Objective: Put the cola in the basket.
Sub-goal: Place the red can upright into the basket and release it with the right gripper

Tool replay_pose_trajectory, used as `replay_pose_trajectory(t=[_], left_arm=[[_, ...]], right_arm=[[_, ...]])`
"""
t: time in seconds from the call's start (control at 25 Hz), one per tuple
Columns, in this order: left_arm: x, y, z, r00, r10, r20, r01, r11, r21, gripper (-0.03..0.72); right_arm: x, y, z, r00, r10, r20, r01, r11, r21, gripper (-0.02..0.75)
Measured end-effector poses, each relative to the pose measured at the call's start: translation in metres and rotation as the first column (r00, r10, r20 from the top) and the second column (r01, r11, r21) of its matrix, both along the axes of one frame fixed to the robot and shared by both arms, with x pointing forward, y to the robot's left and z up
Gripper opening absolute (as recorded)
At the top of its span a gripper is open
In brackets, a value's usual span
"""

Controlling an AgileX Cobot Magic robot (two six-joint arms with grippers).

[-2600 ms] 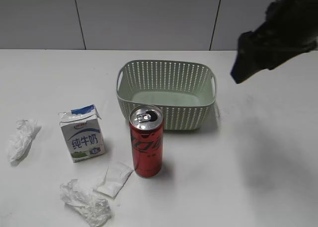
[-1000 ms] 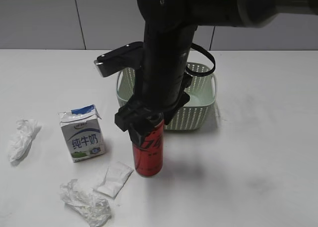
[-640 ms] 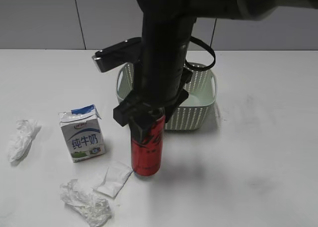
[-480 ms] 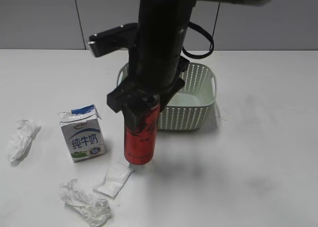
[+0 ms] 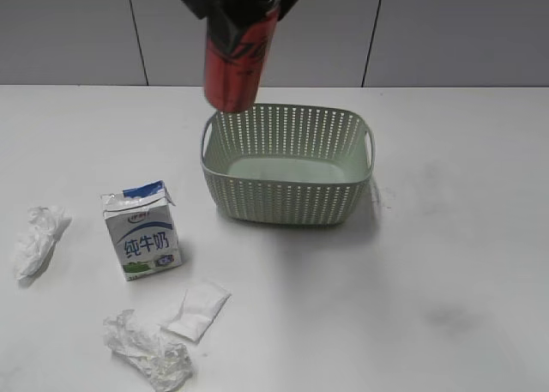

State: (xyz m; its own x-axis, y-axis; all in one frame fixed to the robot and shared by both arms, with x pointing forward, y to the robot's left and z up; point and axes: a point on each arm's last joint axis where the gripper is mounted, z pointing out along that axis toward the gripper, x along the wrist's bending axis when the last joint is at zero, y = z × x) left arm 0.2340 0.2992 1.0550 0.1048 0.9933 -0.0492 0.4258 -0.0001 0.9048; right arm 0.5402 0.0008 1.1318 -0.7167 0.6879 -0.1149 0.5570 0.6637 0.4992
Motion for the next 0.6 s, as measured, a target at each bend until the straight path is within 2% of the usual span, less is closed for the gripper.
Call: replay_pose_trajectory(t=[0.08,0.24,0.4,0.6], left_arm=[[0.0,0.0,0.0,1.0,0.0,0.0,0.0,1.0,0.0,0.215],[0.0,0.0,0.0,1.0,0.0,0.0,0.0,1.0,0.0,0.215],[0.0,0.0,0.0,1.0,0.0,0.0,0.0,1.0,0.0,0.215],[0.0,0.0,0.0,1.0,0.0,0.0,0.0,1.0,0.0,0.215]], right_arm=[[0.01,-0.011,0.003,0.998,-0.032,0.047,0.033,0.999,-0.034,0.505],[0.042,-0.039,-0.007,0.993,-0.113,0.031,0.114,0.992,-0.056,0.505],[0.072,-0.059,-0.035,0.984,-0.179,-0.024,0.176,0.98,-0.094,0.505],[0.088,-0.052,-0.078,0.977,-0.184,-0.106,0.168,0.975,-0.142,0.505]])
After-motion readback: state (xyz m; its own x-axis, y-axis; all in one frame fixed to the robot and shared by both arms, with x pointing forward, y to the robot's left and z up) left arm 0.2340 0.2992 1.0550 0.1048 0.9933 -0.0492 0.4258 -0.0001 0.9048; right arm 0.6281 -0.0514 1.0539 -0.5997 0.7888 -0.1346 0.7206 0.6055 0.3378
